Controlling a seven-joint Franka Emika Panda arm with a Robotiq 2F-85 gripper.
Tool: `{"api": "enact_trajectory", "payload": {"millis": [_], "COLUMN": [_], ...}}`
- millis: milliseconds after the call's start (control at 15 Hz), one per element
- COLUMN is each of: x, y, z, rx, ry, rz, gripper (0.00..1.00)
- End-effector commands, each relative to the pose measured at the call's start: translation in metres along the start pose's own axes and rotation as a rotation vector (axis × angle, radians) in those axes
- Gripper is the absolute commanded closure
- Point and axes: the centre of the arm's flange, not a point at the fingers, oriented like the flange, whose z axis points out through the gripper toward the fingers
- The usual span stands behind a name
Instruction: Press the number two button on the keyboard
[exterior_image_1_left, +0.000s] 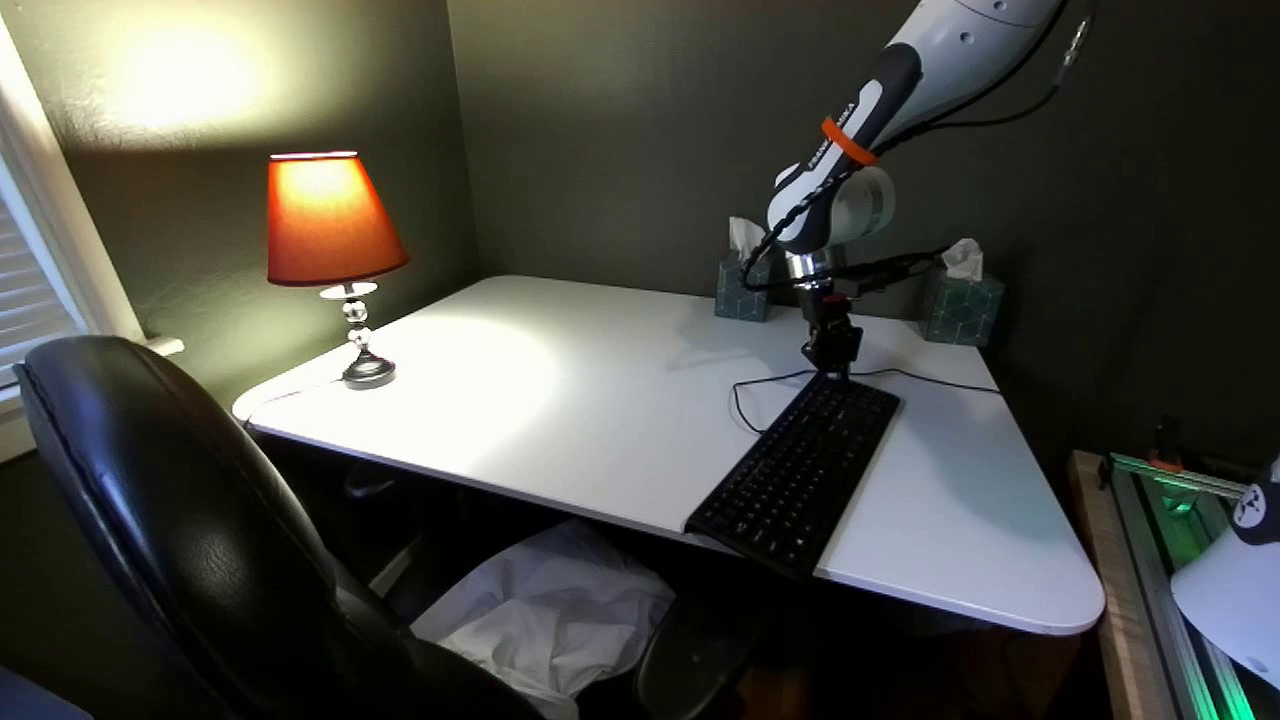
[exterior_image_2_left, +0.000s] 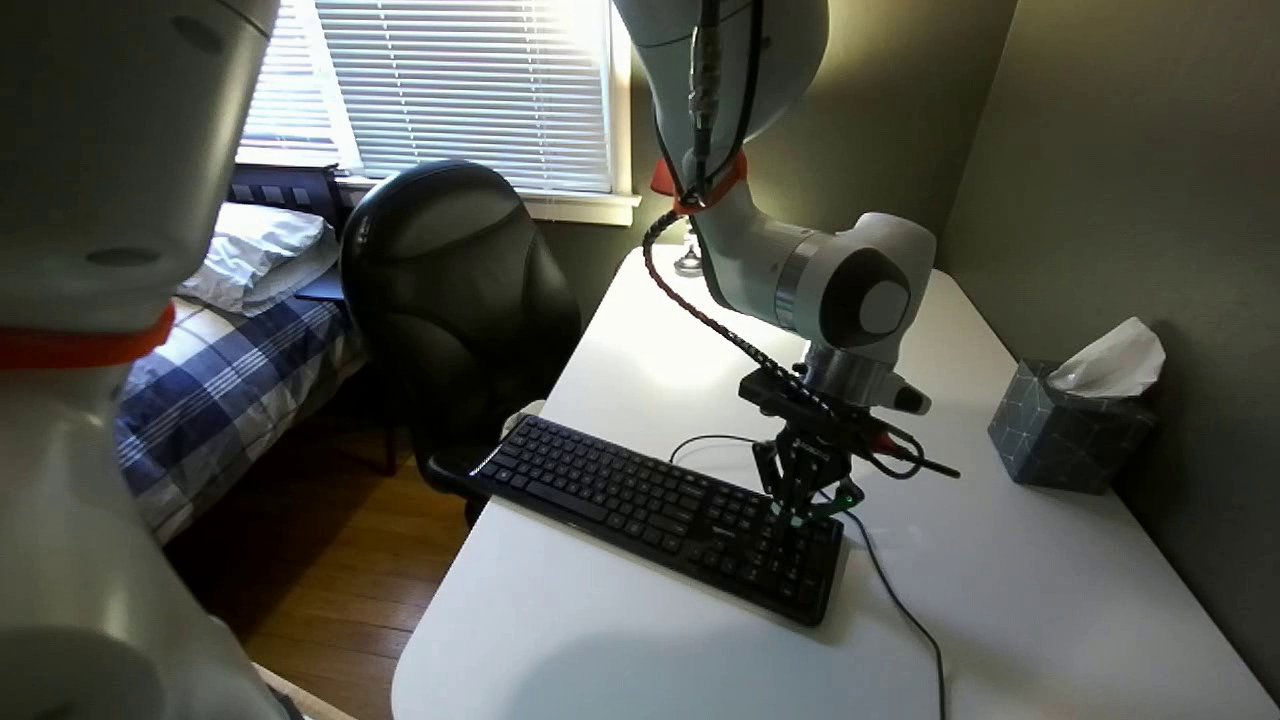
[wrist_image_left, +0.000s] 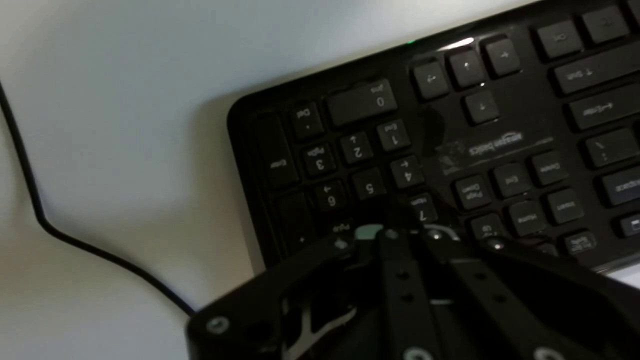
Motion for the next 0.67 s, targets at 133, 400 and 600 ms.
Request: {"api": "enact_trajectory", "payload": {"millis": [133,400,600], "x": [-0.004,-0.012,-0.016], "y": [0.002,0.003,0.005], "z": [-0.004,-0.012,-0.020], "rx": [0.017,0.013,0.009], "ry": [0.009,0.029,0.051], "rz": [-0.001,-0.003,-0.003], "gripper": [1.00,1.00,1.00]}}
